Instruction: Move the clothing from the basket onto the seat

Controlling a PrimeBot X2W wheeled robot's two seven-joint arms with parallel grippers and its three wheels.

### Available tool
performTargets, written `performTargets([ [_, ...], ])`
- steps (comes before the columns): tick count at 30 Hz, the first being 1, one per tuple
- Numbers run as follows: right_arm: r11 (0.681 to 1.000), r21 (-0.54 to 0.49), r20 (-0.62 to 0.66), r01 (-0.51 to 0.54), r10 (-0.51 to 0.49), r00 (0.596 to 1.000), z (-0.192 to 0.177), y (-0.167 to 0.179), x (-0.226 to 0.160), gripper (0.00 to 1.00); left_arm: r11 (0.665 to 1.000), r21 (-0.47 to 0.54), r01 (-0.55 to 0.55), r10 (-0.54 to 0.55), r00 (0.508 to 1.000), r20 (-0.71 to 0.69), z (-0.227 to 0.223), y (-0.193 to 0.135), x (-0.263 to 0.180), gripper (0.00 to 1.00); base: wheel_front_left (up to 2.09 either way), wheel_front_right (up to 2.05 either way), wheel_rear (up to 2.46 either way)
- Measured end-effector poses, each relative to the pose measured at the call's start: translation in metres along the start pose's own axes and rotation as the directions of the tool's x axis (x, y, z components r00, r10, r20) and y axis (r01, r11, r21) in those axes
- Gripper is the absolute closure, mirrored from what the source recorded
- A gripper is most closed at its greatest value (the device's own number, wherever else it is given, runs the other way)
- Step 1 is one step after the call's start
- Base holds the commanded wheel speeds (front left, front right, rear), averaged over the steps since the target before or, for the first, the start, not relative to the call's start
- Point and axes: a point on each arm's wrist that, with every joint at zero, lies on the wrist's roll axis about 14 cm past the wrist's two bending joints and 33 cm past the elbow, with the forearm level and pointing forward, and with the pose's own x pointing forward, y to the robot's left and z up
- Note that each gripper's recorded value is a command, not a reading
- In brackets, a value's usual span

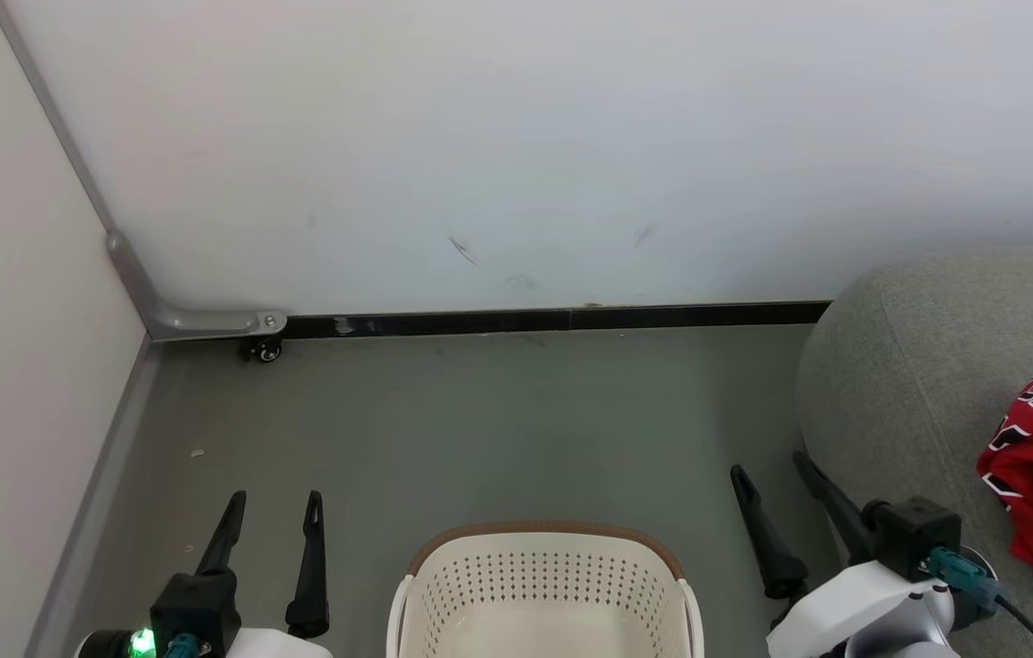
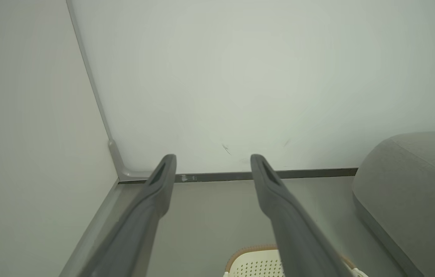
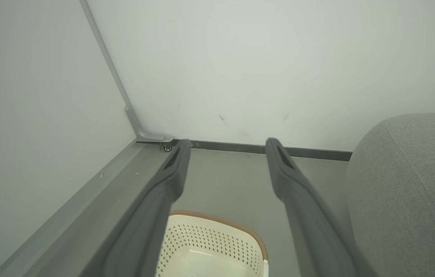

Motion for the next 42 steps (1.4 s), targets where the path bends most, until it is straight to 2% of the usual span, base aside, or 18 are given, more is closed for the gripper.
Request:
performTargets([
  [8, 1.000, 0.002, -0.009, -0.002, 0.002, 1.000, -0.002, 0.001, -0.003, 0.00, 0.997, 0.076, -0.009, 0.009, 1.000, -0.004, -0.004, 0.008, 0.000, 0.00, 0.00, 0.00, 0.00],
  [42, 1.000, 0.015, -0.012, 0.007, -0.007, 1.000, -0.002, 0.000, -0.012, 0.00, 0.996, 0.090, -0.019, 0.022, 0.999, -0.033, -0.013, 0.008, 0.002, 0.00, 0.00, 0.00, 0.00],
])
